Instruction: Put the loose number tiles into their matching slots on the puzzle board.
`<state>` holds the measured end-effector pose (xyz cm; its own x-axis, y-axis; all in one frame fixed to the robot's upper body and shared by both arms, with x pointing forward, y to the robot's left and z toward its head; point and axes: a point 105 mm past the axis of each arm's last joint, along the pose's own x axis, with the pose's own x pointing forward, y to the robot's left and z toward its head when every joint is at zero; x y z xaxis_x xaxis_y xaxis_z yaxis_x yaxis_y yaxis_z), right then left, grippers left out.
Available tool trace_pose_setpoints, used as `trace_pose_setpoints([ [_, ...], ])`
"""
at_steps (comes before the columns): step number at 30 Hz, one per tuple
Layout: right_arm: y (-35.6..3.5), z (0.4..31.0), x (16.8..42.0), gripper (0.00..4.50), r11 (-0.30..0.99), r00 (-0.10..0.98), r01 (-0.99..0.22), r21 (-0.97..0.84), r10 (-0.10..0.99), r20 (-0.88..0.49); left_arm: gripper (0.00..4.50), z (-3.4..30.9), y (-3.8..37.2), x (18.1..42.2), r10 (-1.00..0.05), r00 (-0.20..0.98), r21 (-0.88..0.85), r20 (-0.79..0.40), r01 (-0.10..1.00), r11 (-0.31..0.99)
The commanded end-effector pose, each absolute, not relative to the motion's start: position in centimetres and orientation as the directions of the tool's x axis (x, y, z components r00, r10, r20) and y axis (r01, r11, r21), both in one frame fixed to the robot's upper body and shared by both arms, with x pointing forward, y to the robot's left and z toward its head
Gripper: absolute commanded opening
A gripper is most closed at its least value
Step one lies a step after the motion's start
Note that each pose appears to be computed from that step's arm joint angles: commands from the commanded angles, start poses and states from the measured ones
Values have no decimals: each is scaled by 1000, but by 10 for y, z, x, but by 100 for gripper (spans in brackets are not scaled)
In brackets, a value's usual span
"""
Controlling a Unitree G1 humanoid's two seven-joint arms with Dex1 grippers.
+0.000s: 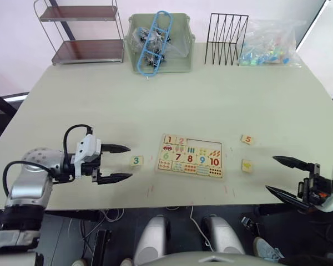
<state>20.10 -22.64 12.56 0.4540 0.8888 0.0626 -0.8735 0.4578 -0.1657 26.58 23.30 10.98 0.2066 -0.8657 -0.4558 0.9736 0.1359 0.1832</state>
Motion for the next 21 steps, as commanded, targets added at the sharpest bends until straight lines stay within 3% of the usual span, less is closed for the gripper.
trace_pose_setpoints([
  [1,-226,134,202,450,463,457,-860,-216,886,78,436,109,231,273,-857,144,220,-496,975,37],
  [6,-226,133,201,450,468,461,-856,-221,883,83,436,103,226,286,-840,112,221,-530,975,-9],
  [21,-224,133,203,450,486,478,-842,-235,873,93,436,88,233,292,-832,122,180,-541,983,28],
])
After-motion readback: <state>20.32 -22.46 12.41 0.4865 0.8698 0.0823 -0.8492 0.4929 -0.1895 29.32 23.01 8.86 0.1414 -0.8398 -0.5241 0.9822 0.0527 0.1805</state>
